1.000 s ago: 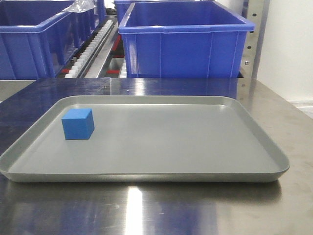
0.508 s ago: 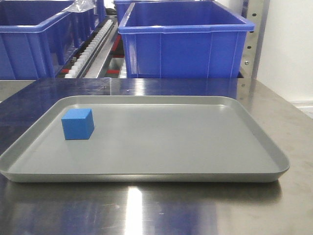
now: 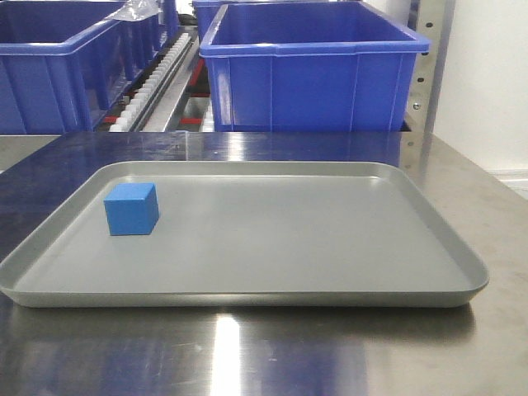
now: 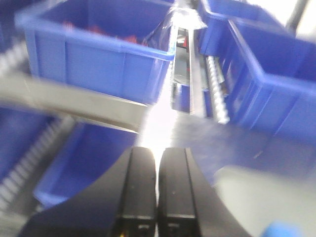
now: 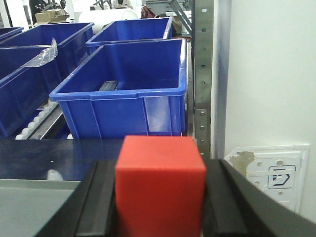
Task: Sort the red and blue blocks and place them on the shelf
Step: 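Raise the red cube with the right gripper away from the tray, then move the open left gripper down over the blue cube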
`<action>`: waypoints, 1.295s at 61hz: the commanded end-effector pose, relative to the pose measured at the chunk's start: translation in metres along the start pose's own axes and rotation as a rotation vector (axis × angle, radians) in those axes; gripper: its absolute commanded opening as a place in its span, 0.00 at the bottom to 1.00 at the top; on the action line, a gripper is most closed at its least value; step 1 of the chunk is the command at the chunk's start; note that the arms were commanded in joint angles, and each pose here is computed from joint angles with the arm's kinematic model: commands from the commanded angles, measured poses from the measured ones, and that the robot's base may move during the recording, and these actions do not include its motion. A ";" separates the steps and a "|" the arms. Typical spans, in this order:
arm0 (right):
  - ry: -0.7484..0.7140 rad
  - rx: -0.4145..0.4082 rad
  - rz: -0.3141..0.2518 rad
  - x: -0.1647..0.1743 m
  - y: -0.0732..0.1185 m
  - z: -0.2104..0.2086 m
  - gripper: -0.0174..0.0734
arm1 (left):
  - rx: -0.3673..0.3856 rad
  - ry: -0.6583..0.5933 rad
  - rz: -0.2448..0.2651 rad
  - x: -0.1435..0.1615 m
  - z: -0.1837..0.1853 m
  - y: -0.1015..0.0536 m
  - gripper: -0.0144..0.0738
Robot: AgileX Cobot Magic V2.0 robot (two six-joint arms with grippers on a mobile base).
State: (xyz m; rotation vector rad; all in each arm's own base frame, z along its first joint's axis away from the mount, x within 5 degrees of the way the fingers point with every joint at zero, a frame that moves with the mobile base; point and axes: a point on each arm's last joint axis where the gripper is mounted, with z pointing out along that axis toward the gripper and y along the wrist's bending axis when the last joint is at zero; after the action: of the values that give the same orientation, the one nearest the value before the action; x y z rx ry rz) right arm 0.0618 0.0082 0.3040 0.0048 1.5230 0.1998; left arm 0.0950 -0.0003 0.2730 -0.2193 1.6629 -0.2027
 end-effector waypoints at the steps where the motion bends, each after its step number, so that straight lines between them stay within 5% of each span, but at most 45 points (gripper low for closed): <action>1: -0.104 0.005 -0.017 -0.016 0.001 -0.001 0.23 | 0.037 -0.071 -0.162 -0.029 0.013 -0.009 0.30; 8: -0.104 0.005 -0.017 -0.016 0.001 -0.001 0.23 | 0.028 -0.038 -0.178 -0.046 0.032 -0.014 0.30; 15: -0.104 0.005 -0.017 -0.016 0.001 -0.001 0.23 | 0.064 -0.017 -0.091 -0.060 0.048 -0.025 0.30; 23: -0.104 0.005 -0.017 -0.016 0.001 -0.001 0.23 | 0.128 0.073 -0.078 -0.064 0.068 -0.045 0.30; 31: -0.104 0.005 -0.017 -0.016 0.001 -0.001 0.23 | 0.164 0.197 0.013 -0.058 0.085 -0.068 0.30; 55: -0.104 0.005 -0.017 -0.016 0.001 -0.001 0.23 | -0.056 0.636 0.207 -0.029 0.142 -0.126 0.30; 65: -0.104 0.005 -0.017 -0.016 0.001 -0.001 0.23 | -0.170 0.765 0.205 -0.016 0.160 -0.148 0.30; 79: -0.104 0.005 -0.017 -0.016 0.001 -0.001 0.23 | -0.126 0.922 0.116 0.003 0.182 -0.177 0.31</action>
State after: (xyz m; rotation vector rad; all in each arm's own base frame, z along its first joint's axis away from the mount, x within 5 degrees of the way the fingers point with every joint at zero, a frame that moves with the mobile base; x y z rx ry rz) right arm 0.0618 0.0082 0.3039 0.0047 1.5245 0.1999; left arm 0.2764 -0.1616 0.2813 -0.1462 2.6223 -0.0094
